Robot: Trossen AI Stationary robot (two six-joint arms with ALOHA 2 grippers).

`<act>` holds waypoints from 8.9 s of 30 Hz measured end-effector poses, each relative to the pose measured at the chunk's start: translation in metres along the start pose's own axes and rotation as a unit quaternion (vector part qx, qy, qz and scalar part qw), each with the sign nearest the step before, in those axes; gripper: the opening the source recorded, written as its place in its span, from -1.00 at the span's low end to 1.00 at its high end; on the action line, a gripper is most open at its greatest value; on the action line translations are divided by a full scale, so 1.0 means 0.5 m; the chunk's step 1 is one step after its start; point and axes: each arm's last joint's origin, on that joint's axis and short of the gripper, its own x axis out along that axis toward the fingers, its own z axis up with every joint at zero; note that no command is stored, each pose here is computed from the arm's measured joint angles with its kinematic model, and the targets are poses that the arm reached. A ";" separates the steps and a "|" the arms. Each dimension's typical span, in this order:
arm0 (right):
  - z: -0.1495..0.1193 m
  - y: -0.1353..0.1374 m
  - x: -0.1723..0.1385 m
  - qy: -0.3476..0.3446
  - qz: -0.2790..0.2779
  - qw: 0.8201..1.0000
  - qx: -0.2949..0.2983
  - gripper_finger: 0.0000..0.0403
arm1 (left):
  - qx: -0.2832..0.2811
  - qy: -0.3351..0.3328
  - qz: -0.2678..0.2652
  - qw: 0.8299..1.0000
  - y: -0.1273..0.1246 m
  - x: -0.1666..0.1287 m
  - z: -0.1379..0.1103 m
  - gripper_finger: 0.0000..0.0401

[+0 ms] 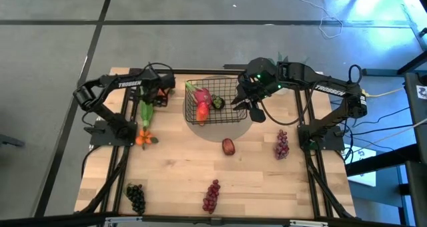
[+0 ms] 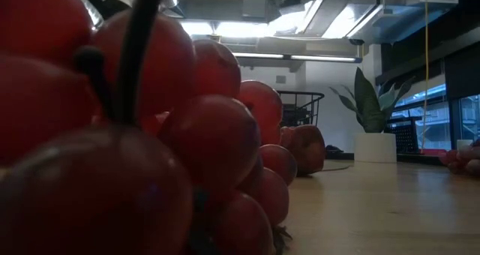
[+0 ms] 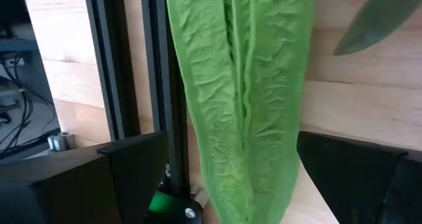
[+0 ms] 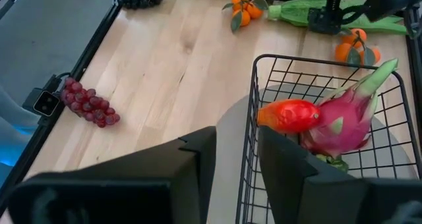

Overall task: Build produce basket
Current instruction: Put the green beans into the wire basket

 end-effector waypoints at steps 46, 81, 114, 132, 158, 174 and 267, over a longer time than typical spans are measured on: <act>0.010 -0.003 0.000 -0.025 -0.008 1.000 -0.002 -0.49 | 0.004 -0.085 -0.021 0.996 -0.030 0.024 -0.014 0.61; 0.010 -0.003 0.000 -0.025 -0.007 1.000 -0.001 -0.49 | -0.013 -0.109 -0.042 0.993 -0.038 0.023 -0.003 0.49; -0.005 0.002 0.000 0.014 0.004 1.000 0.027 -0.49 | 0.014 -0.165 -0.076 0.983 0.049 -0.063 -0.059 -0.97; -0.015 0.012 -0.019 0.030 0.013 0.998 0.045 -0.49 | 0.090 -0.313 -0.283 0.902 0.131 -0.274 -0.140 -1.00; -0.022 0.065 -0.172 -0.069 -0.046 0.995 0.049 -0.49 | 0.156 -0.602 -0.498 0.604 -0.205 -0.456 -0.182 -1.00; -0.031 0.068 -0.174 -0.052 -0.042 0.996 0.066 -0.49 | 0.150 -0.600 -0.466 0.633 -0.400 -0.309 -0.106 -1.00; -0.031 0.068 -0.173 -0.050 -0.040 0.996 0.065 -0.49 | 0.151 -0.493 -0.483 0.708 -0.437 -0.198 -0.009 -0.49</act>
